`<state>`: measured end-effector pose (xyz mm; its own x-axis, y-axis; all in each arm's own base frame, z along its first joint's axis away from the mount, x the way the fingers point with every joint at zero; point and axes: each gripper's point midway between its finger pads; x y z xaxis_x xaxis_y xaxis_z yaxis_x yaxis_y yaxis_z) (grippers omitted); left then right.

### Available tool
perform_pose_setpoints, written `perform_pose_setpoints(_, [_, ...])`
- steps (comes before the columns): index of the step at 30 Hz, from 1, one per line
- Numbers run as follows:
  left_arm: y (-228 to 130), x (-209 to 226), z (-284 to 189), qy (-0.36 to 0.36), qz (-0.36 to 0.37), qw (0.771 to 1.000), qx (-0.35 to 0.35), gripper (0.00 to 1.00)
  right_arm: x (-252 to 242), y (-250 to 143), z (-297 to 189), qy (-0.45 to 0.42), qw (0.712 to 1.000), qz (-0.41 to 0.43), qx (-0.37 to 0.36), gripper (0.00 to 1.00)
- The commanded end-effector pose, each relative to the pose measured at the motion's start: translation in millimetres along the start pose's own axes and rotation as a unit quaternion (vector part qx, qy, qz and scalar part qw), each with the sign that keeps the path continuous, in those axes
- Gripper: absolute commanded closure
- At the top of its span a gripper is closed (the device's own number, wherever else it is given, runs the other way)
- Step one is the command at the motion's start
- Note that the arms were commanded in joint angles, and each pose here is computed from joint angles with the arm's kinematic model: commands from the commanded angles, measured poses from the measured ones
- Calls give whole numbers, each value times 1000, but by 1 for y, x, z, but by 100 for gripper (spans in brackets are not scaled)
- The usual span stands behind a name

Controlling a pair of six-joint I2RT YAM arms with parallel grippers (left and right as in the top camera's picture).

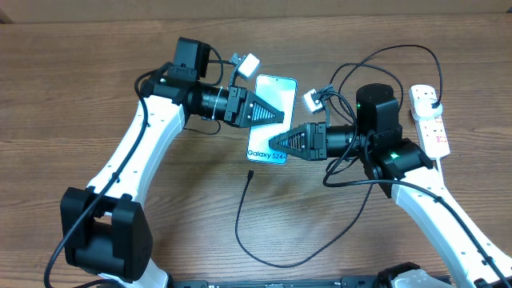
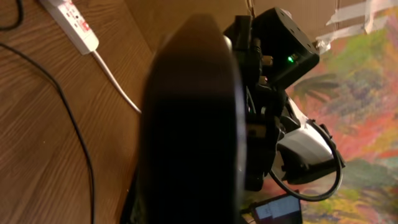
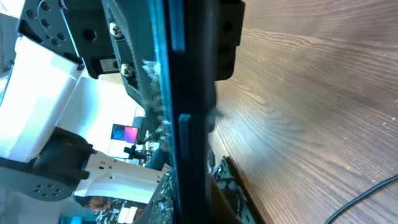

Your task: Plug charger to phone and switch on socket

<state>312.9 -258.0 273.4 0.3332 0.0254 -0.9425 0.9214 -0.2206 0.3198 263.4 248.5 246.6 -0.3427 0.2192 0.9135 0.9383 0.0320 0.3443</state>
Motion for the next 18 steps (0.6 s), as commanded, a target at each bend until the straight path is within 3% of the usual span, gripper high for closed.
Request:
perform_pose_setpoints(1, [13, -11, -6, 69, 19, 997, -26, 96, -16, -5, 1, -9, 998, 54, 5, 65])
perform_pose_setpoints(4, [12, 7, -9, 118, -5, 992, -34, 96, -12, 3, -9, 8, 999, 42, -4, 38])
perform_pose_setpoints(13, [-38, 49, -17, 243, -155, 957, 3, 96, -55, 30, -50, -70, 990, 86, -92, 18])
perform_pose_setpoints(16, [-60, 45, -13, 248, -210, 945, 31, 96, -94, 26, -62, -166, 972, 115, -120, 0])
perform_pose_setpoints(18, [-76, 39, -8, 246, -268, 930, 47, 96, -125, 16, -75, -251, 947, 151, -133, 0])
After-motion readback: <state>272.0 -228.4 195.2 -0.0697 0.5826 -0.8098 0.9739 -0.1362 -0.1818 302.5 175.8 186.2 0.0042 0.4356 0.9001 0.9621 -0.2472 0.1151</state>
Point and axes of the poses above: each gripper's point midway between its finger pads, its own z axis out along the fingers, its own x axis along the line the jaws close on, y = z × x, and after that the axes turned 1 degree about -z, right-handed
